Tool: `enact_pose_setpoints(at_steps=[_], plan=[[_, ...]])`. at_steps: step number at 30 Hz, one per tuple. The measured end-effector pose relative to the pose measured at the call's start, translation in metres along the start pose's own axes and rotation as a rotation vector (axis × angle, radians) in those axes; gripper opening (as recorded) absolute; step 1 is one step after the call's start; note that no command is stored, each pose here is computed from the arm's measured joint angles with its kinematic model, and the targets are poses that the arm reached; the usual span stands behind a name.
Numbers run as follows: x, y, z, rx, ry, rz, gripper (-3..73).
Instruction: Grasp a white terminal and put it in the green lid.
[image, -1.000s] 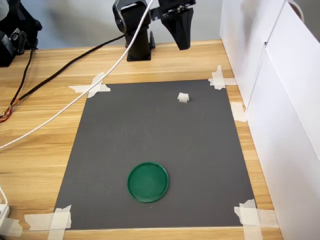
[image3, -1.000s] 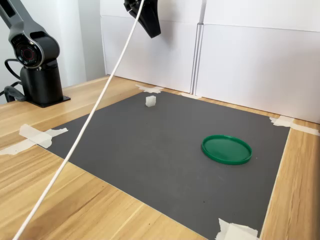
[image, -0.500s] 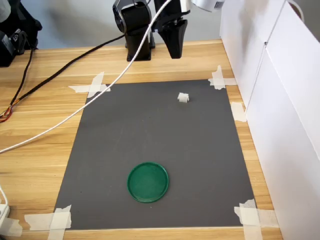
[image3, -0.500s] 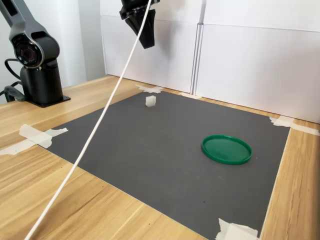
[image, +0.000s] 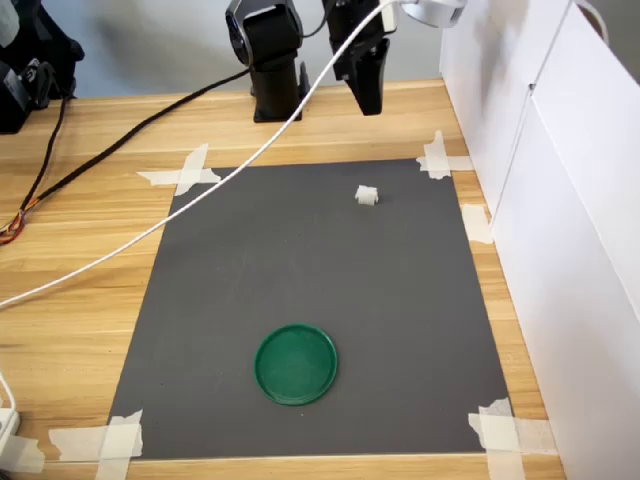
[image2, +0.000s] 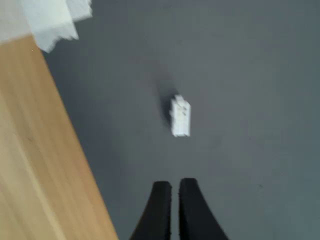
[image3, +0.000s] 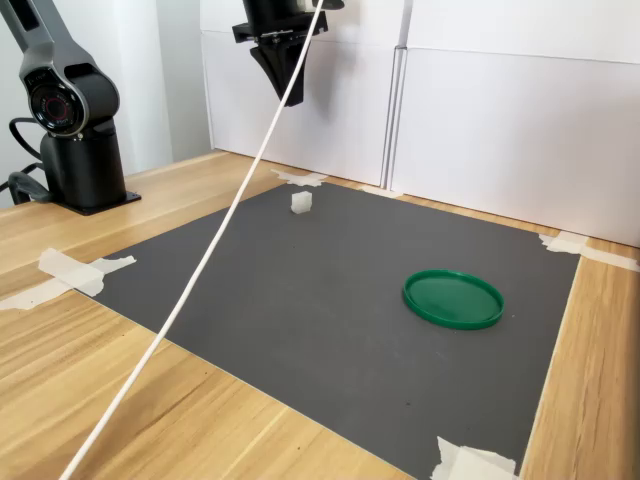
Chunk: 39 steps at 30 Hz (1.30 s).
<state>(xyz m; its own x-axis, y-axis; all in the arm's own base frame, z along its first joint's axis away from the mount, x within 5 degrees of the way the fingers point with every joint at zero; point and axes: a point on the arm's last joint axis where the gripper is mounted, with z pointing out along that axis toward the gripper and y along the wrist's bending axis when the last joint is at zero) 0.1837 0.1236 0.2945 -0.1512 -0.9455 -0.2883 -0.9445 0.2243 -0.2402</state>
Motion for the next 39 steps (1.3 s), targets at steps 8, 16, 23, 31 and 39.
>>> enact_pose_setpoints(at_steps=[8, 16, 23, 31, 39], plan=[[-0.002, -0.006, 0.007, 0.019, 0.022, 0.075, 49.6], [-0.012, -0.016, 0.005, 0.034, 0.001, 0.101, 70.5], [-0.013, -0.013, 0.006, -0.03, 0.029, 0.06, 70.9], [-0.013, -0.014, 0.014, -0.056, 0.051, -0.002, 71.1], [0.003, -0.004, 0.044, -0.039, 0.091, -0.039, 71.1]])
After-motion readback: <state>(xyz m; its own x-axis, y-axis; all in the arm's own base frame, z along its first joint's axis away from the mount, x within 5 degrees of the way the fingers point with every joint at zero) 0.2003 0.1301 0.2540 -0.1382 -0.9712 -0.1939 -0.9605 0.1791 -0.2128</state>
